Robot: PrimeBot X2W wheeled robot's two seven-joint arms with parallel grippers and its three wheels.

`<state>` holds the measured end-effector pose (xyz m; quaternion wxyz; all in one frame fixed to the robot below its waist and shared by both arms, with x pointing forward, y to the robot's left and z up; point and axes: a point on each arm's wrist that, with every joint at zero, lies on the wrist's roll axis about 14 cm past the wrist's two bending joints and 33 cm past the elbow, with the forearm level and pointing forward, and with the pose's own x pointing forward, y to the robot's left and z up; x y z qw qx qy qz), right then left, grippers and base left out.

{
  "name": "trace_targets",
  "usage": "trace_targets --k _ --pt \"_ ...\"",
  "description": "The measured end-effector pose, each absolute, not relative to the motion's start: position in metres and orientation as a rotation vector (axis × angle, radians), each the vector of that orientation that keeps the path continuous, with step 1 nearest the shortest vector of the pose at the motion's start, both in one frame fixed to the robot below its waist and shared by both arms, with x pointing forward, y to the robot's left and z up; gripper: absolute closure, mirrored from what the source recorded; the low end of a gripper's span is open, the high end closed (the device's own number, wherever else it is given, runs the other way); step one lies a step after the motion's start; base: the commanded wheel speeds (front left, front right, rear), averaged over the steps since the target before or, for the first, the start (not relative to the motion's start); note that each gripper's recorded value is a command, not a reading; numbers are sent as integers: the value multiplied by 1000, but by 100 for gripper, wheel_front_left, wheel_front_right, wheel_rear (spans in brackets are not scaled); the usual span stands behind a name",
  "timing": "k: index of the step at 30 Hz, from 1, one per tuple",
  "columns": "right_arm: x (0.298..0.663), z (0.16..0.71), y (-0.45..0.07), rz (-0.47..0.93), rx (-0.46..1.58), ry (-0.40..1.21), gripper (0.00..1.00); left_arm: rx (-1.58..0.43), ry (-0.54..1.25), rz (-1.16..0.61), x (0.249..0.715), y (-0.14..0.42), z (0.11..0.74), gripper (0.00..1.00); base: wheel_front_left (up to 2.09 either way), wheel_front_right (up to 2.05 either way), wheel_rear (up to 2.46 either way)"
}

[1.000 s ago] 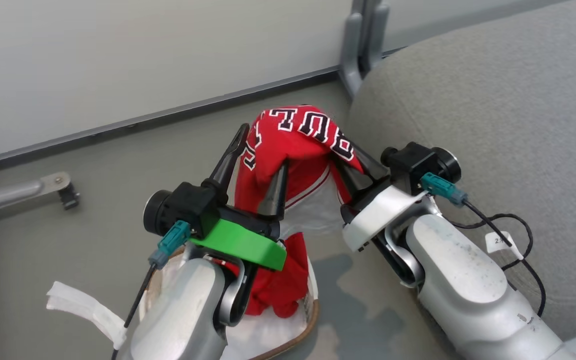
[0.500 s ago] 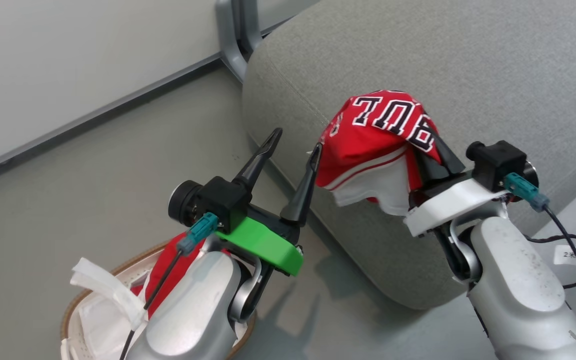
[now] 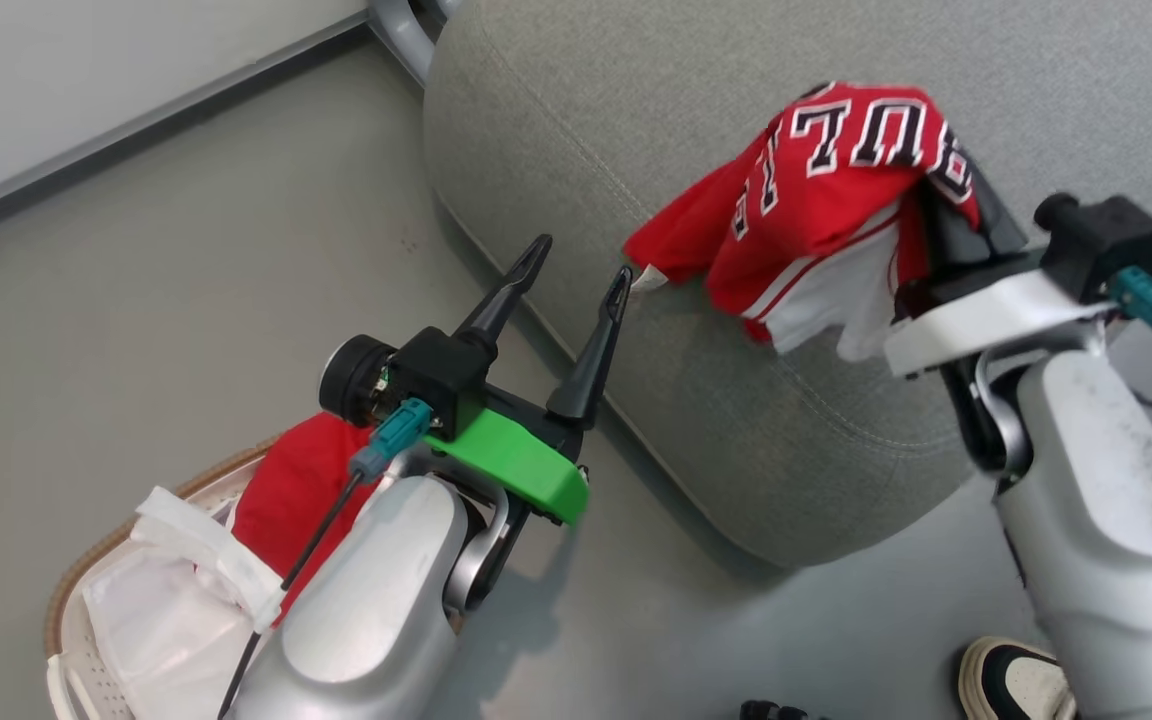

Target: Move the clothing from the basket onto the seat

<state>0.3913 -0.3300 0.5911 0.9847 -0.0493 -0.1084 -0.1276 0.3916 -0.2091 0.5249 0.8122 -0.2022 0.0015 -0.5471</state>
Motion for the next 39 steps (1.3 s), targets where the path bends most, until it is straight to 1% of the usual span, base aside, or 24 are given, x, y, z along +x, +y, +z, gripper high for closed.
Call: trace_targets --k 7,11,14,18,24,28,30,31,32,35,39 --pt "446 636 -352 -244 -225 -272 100 -413 36 -1099 421 -195 490 0 0 0 0" --pt "467 655 -385 -306 -298 -276 100 -417 63 -1094 426 -192 470 0 0 0 0" --pt "482 659 -408 -360 -291 -280 100 -425 62 -1074 435 -185 463 0 0 0 0" --pt "510 648 -420 -368 -336 -229 100 -426 88 -1022 446 -168 445 0 0 0 0" --pt "541 604 -435 -396 -347 -129 100 -427 131 -920 463 -139 418 0 0 0 0" --pt "559 555 -435 -398 -312 -38 100 -422 162 -847 474 -118 397 0 0 0 0" --pt "562 522 -432 -392 -304 31 100 -411 177 -817 478 -108 386 0 0 0 0" --pt "560 502 -432 -399 -282 71 62 -405 183 -801 480 -103 381 0 0 0 0" --pt "556 481 -430 -404 -260 110 0 -400 189 -785 482 -98 377 0 0 0 0" --pt "549 443 -422 -399 -224 176 0 -392 187 -740 490 -84 372 0 0 0 0" --pt "533 416 -404 -372 -200 222 0 -382 179 -711 494 -74 375 0 0 0 0"
